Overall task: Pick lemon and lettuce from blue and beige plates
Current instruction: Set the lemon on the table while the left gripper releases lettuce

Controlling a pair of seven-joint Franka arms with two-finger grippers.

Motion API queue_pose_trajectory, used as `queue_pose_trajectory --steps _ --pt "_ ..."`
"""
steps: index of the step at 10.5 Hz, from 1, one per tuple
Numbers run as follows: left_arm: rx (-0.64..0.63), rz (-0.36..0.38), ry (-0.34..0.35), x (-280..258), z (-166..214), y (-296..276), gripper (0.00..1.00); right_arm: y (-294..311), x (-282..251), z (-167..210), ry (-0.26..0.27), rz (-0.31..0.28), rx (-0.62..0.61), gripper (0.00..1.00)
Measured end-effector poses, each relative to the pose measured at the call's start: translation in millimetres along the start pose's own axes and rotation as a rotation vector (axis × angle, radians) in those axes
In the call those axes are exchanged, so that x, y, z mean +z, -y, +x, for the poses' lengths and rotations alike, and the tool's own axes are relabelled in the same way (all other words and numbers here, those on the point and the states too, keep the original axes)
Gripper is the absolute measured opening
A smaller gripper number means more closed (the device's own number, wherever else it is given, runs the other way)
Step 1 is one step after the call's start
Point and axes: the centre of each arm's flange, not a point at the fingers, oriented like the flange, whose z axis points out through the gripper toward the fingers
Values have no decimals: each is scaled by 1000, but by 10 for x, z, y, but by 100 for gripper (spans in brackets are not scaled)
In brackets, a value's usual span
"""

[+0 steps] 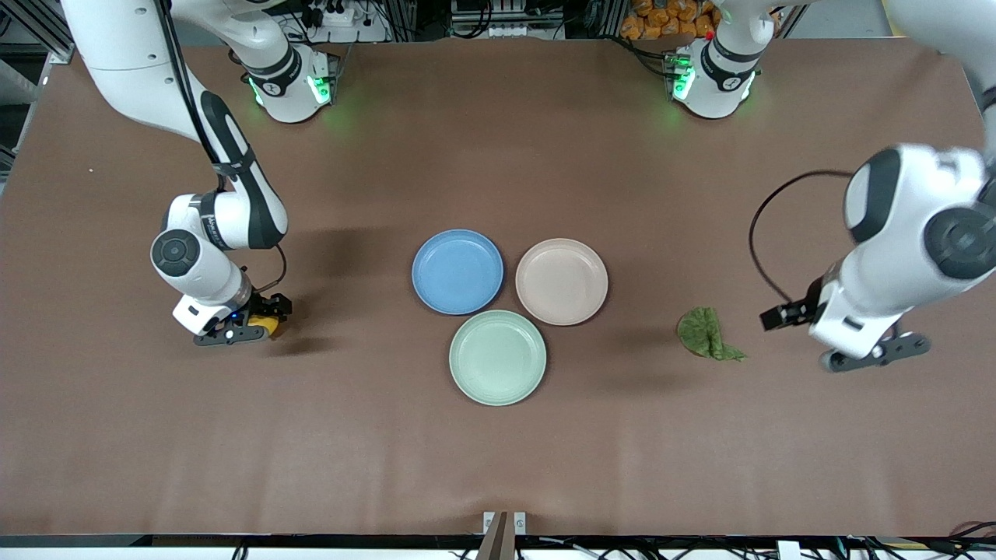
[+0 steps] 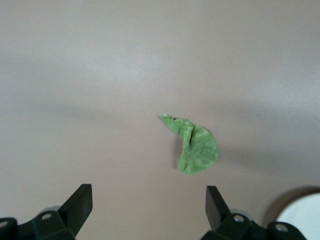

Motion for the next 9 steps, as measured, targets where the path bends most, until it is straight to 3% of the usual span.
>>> queue_pose_trajectory --steps 1,4,6,9 --pt "3 1 -14 -256 -102 2 100 -1 -53 51 -6 0 0 100" --pt "-7 -52 -23 -759 -364 16 100 -22 -502 371 43 3 0 100" --pt "-9 -51 -39 -972 -478 61 100 11 -959 593 24 8 -7 100" --pt "-1 -50 -40 -1240 -669 132 100 14 -1391 640 -2 16 -7 100"
